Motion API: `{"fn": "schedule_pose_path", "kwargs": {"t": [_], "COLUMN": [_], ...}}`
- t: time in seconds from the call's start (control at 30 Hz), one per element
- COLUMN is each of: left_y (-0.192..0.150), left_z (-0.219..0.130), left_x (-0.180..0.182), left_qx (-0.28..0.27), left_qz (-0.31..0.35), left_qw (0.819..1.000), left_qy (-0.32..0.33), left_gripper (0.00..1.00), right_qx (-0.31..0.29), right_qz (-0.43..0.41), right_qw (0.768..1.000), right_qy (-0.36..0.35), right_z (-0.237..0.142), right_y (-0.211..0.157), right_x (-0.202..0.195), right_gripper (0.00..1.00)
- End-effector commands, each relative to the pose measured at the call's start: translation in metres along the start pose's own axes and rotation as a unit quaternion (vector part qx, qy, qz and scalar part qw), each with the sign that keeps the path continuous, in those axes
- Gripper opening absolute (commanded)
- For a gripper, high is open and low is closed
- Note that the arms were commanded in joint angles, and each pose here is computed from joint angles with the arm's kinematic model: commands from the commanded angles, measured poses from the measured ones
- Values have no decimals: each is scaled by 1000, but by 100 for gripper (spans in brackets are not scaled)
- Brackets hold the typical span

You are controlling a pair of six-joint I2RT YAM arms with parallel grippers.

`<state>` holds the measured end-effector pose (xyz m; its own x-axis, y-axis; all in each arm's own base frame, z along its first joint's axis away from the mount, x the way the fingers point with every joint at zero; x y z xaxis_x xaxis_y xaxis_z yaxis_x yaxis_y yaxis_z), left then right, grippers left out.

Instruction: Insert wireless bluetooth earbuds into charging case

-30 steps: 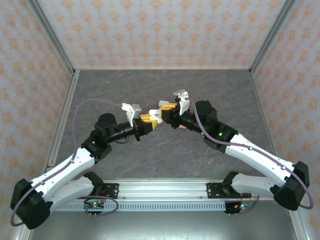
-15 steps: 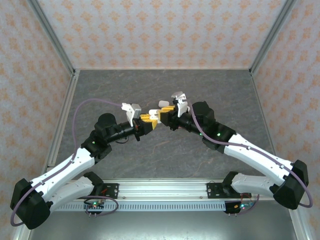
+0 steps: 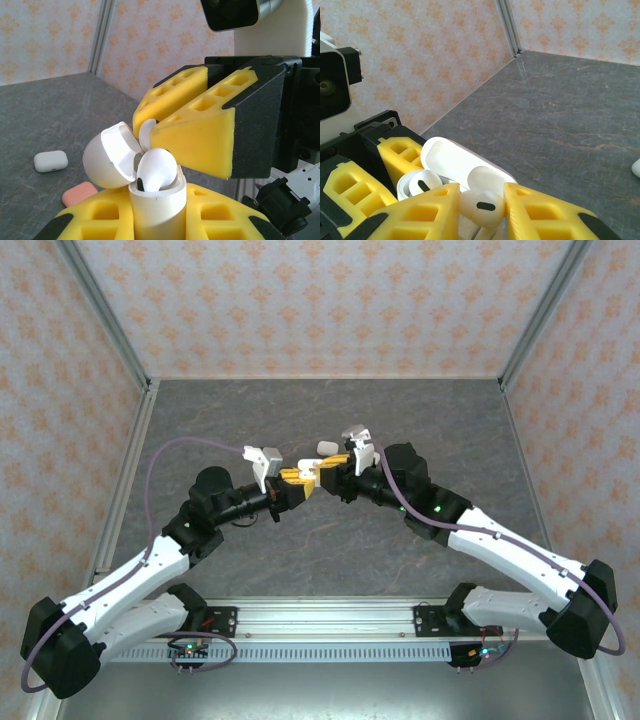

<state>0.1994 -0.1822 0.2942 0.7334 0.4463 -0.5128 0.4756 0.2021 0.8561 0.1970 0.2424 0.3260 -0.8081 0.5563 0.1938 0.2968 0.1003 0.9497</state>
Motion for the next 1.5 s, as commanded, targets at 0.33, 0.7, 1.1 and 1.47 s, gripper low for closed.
{"fn": "schedule_pose_path", "kwargs": {"t": [0.33, 0.7, 1.1, 1.47], "left_y": [15, 16, 15, 15], "left_z": [-5, -7, -6, -6], "left_x": [-14, -17, -19, -21], "left_qx": [-53, -60, -61, -65], "left_qz": [27, 32, 38, 44], "left_qw": [998, 997, 996, 995], "left_qy": [-38, -47, -54, -62], "left_gripper": [0, 0, 0, 0], "right_qx": [2, -5, -16, -25], "right_qz": [26, 36, 36, 27], "right_qw": [998, 997, 998, 999], "right_qy": [50, 61, 54, 23], "right_z": [-5, -7, -10, -20], "right_y": [9, 16, 28, 45], "right_x": [13, 17, 17, 16], "right_gripper": [31, 34, 38, 50]}}
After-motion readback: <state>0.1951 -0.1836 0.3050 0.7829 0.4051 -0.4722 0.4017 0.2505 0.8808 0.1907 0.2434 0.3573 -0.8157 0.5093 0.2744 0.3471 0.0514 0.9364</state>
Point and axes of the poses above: each hand's point on the last joint's axis, 136 mm out from that joint toward the fingers, its own z axis out along the fingers, its own x axis along the line the jaws close on, y = z × x, the point moved 8 cm from there along -z, back along the fingers, and after that the axes turned 10 degrees about -z, right-handed, at the moved point
